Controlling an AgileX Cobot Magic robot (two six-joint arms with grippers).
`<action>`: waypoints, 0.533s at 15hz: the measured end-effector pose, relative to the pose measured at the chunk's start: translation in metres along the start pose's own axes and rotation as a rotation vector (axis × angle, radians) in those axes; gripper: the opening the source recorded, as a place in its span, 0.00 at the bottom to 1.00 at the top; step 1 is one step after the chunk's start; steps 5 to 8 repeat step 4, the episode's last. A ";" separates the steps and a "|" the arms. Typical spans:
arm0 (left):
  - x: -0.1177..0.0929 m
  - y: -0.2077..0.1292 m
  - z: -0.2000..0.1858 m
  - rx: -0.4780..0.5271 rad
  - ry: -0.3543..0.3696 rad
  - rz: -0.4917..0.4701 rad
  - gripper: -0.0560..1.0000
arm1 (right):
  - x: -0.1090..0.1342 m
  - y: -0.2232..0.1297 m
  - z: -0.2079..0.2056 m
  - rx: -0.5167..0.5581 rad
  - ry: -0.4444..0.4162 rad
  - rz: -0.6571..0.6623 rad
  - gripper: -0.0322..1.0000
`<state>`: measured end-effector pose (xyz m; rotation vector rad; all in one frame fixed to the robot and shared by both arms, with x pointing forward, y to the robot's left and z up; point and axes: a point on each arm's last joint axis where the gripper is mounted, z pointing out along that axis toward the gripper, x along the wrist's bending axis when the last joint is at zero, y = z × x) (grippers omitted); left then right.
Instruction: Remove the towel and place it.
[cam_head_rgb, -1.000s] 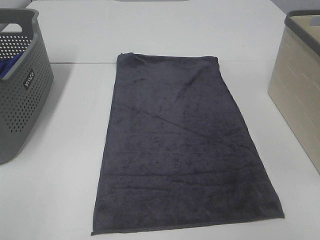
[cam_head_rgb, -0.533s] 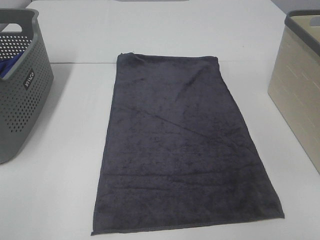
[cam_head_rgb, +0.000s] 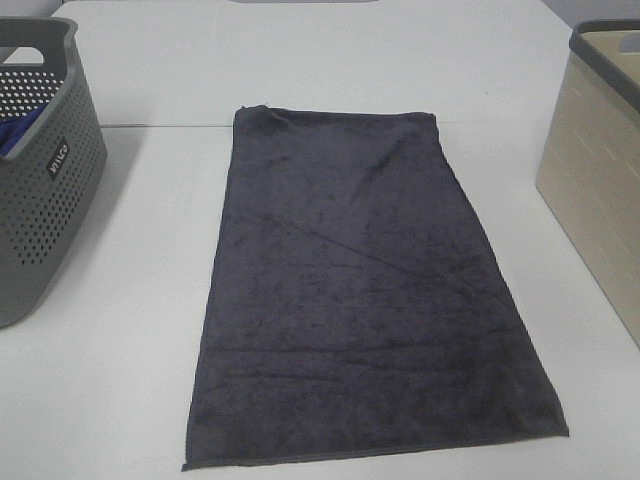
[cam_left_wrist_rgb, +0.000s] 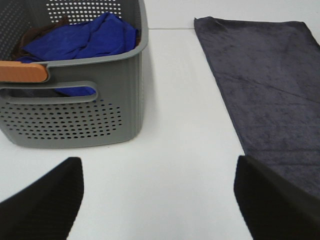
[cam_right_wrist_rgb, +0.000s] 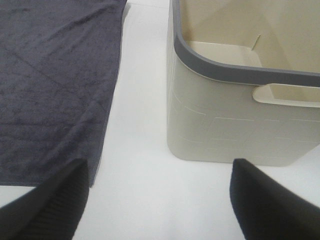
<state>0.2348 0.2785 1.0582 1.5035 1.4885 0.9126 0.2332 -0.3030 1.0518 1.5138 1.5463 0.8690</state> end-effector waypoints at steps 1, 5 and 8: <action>0.002 0.000 0.000 0.003 0.023 -0.021 0.79 | 0.000 0.000 0.000 0.000 0.000 0.000 0.77; 0.004 -0.001 0.000 0.006 0.046 -0.049 0.79 | 0.000 0.000 0.000 -0.001 0.000 0.001 0.77; 0.004 -0.001 0.000 0.006 0.046 -0.049 0.79 | 0.000 0.000 0.000 -0.001 0.000 0.001 0.77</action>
